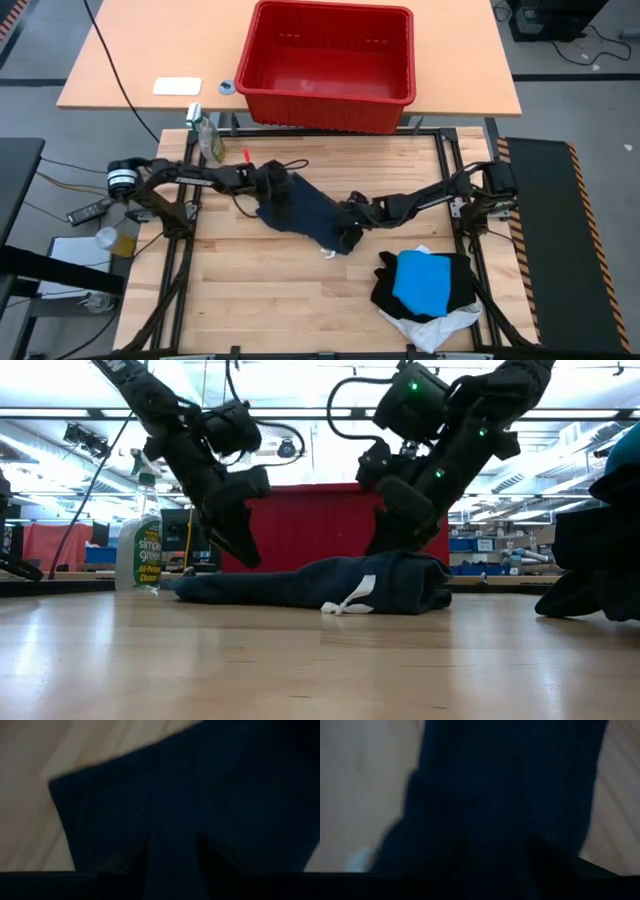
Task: Fold laundry
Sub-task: Fold the dark blue shorts
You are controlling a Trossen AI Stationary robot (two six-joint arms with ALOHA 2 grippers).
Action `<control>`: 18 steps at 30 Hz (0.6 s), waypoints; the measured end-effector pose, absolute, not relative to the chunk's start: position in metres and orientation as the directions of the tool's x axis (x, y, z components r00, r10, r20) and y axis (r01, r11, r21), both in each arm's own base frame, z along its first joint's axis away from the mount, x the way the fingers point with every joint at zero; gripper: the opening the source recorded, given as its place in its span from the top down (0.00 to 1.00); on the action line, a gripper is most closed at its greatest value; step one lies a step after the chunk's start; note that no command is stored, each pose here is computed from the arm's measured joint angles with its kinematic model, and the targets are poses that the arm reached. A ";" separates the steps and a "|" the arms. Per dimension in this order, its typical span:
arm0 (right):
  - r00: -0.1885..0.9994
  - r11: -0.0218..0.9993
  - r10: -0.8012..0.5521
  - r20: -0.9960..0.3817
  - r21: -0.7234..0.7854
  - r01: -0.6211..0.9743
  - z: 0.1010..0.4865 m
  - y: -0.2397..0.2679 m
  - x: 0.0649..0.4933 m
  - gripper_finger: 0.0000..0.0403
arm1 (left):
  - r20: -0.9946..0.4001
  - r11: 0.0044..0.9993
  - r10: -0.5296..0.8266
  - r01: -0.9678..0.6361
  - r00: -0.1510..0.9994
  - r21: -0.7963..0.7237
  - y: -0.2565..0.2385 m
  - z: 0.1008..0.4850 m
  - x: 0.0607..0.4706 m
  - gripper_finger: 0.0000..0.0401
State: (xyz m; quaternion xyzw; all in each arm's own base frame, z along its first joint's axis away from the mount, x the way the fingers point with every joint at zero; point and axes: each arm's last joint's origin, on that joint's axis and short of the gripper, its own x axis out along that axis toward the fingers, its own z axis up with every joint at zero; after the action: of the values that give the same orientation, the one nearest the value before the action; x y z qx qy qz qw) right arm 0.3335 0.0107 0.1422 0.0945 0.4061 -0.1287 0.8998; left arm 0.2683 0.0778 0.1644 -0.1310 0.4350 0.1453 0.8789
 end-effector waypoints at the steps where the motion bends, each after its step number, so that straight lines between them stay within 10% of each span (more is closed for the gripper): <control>1: 0.631 0.953 -0.162 -0.759 0.045 0.298 0.141 0.011 0.332 0.49 | -0.791 0.924 0.147 -0.368 0.593 -0.104 0.078 0.169 0.268 0.60; 8: 0.590 0.981 -0.131 -0.797 -0.019 0.192 0.119 0.006 0.330 0.49 | -0.715 0.954 0.004 -0.218 0.699 -0.208 0.056 0.193 0.267 0.60; 18: 0.662 0.981 -0.127 -0.738 0.007 0.196 0.147 0.000 0.334 0.50 | -0.837 0.967 -0.033 -0.193 0.547 -0.164 0.022 0.182 0.257 0.60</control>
State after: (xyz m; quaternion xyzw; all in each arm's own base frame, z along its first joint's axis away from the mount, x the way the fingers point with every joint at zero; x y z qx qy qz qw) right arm 0.3344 0.0002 0.1467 0.0427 0.4013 -0.0886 0.9107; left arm 0.2566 0.0224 0.1820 -0.1192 0.4738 0.0461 0.8713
